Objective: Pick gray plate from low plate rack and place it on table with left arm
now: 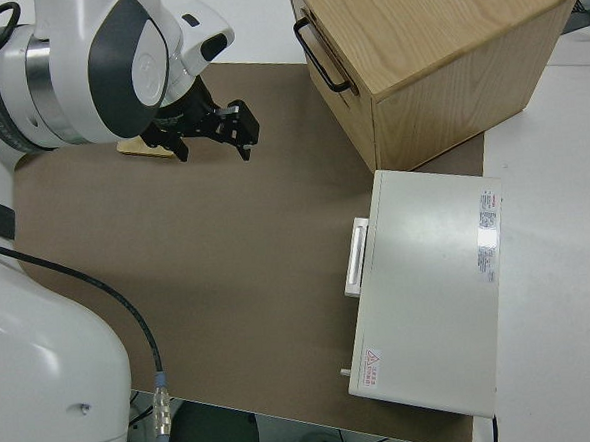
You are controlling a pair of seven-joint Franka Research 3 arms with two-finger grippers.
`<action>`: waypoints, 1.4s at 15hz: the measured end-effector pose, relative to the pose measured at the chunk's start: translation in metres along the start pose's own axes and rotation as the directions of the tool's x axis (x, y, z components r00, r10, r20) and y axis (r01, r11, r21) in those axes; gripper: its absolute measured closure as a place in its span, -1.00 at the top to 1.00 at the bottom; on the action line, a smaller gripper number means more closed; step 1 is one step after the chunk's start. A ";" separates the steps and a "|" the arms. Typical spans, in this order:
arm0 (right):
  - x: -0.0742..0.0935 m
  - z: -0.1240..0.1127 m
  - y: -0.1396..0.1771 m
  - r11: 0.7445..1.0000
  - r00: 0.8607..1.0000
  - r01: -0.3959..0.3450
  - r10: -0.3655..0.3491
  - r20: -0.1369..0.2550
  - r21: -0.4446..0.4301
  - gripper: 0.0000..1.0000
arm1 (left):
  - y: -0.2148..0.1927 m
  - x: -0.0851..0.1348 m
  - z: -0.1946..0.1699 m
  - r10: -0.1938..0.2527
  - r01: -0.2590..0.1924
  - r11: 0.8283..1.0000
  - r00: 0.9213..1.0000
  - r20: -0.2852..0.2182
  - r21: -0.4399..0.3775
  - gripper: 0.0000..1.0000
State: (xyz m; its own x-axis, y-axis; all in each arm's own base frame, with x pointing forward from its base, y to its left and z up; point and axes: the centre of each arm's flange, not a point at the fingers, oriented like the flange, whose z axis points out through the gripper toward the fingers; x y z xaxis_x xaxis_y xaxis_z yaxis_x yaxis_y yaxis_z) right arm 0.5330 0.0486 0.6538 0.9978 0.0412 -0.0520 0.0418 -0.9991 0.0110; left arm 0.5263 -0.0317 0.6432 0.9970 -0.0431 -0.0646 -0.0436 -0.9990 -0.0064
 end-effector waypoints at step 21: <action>0.000 0.000 0.000 1.000 1.000 0.000 0.000 0.000 0.000 0.98 | -0.133 -0.052 0.006 -0.025 0.024 1.000 0.998 0.051 0.019 0.99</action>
State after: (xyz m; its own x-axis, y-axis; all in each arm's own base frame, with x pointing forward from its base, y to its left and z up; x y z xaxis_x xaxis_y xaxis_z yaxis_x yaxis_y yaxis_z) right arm 0.5330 0.0486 0.6538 0.9978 0.0412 -0.0520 0.0418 -0.9991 0.0110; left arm 0.4802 0.1037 0.6414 0.9932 -0.0172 -0.1148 -0.0203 -0.9994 -0.0265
